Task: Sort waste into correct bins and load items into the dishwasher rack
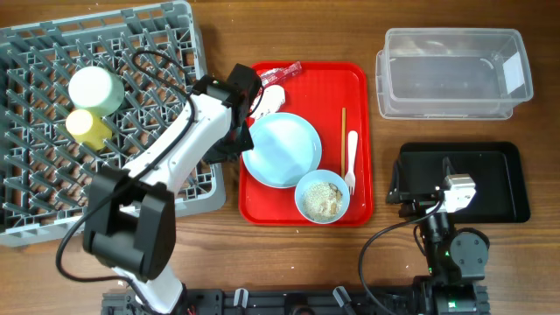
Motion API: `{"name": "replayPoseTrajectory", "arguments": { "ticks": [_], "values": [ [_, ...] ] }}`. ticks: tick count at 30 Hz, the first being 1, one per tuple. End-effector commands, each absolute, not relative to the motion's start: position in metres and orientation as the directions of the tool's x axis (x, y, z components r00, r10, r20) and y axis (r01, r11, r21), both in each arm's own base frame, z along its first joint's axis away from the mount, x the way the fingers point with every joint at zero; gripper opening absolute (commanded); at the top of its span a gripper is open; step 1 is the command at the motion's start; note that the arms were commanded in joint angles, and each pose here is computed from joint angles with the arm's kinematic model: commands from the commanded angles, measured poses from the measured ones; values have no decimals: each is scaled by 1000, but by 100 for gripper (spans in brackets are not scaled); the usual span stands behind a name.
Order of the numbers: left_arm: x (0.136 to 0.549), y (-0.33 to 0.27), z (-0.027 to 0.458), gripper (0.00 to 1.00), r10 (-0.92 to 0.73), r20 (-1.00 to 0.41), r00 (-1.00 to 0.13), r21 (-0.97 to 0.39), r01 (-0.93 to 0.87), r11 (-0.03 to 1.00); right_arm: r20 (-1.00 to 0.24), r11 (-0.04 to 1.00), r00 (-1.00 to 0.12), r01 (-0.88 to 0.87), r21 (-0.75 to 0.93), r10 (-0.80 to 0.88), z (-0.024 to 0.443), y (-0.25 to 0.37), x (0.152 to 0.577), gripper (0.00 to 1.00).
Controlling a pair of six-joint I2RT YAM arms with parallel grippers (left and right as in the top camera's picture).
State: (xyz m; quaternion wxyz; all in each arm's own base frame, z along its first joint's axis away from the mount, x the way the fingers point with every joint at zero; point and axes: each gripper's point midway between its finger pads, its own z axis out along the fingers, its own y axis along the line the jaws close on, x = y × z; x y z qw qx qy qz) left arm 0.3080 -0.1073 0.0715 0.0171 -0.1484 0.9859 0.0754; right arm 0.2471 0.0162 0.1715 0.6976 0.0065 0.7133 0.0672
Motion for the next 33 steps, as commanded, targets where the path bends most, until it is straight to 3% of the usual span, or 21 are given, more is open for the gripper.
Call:
{"name": "replayPoseTrajectory", "arguments": {
  "ticks": [1,26,33],
  "values": [
    [308,-93,85,4,-333,-93,-938,149,-344,927,-994,991,-20,-80,107,106,173,16,247,100],
    [300,-64,83,4,-399,-49,-916,187,-401,897,-994,991,-20,-79,107,106,173,16,247,100],
    [311,-76,108,4,-401,-120,-908,60,-409,910,-994,991,-20,-79,107,106,173,16,247,100]
  ]
}}
